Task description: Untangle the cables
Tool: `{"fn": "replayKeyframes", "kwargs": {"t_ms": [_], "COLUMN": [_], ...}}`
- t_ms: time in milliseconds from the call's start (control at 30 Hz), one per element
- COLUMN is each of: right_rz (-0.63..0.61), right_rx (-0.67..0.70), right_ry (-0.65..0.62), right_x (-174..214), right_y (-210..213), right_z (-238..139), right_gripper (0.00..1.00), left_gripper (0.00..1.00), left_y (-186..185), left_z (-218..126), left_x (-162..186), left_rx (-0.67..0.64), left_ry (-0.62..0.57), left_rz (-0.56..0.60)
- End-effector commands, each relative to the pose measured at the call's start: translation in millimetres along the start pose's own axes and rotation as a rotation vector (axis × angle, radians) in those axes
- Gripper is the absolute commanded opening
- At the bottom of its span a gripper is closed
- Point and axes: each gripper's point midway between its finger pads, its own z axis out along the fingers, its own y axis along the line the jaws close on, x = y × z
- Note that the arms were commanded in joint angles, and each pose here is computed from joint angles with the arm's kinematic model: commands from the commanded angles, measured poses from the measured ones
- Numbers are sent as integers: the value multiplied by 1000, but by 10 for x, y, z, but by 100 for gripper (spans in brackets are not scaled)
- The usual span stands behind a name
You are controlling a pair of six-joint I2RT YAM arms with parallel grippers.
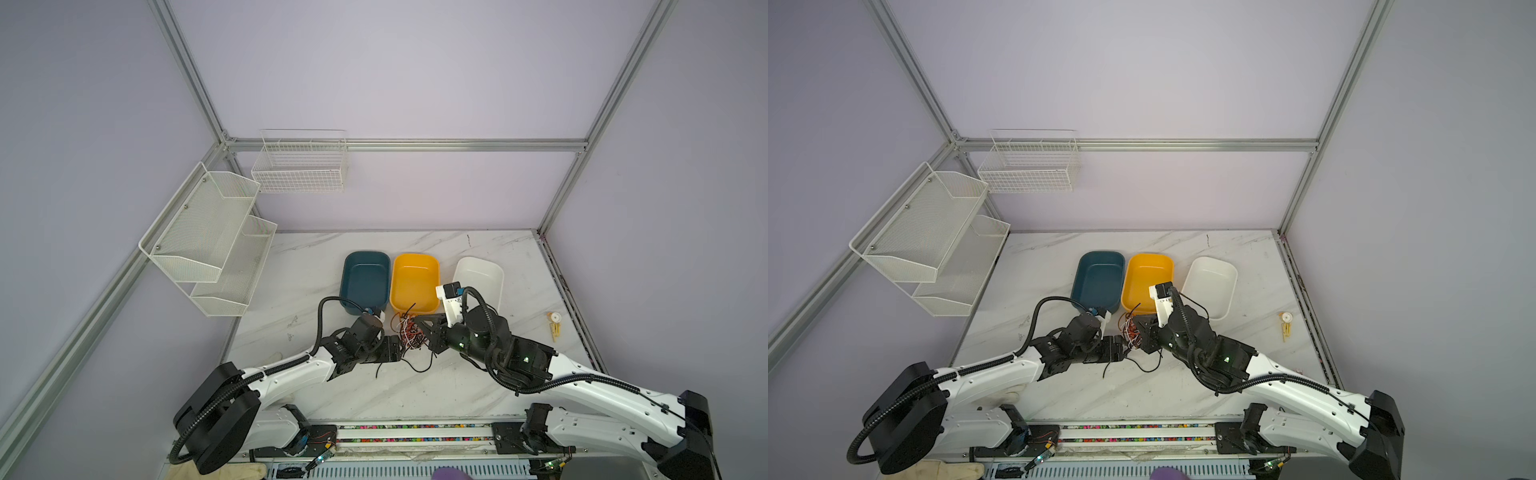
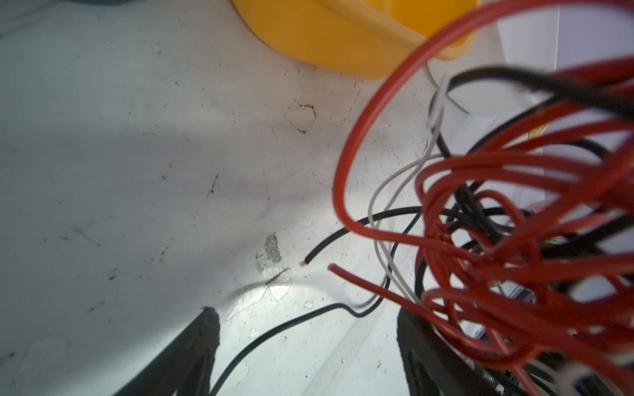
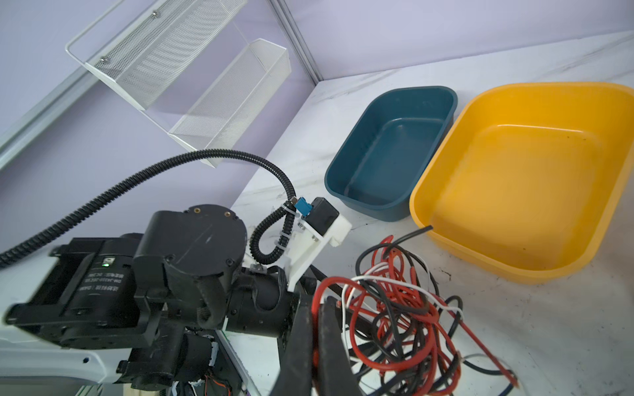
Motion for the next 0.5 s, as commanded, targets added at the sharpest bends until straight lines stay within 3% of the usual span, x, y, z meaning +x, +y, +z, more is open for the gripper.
{"fn": "replayKeyframes", "kwargs": {"t_ms": [0,467], "right_rz": [1,12], "right_rx": [-75,-62], "right_ry": [-68,-5], "right_x": [-233,115], "right_y": [212,52], "right_z": [-105,164], "right_gripper": [0,0], "left_gripper": [82,93], "left_y": [129,-239], "left_z": [-75,-857], "left_x": [110,0], "left_rx": [-27,234], "left_ry": [1,-190], "left_rz": [24,64]}}
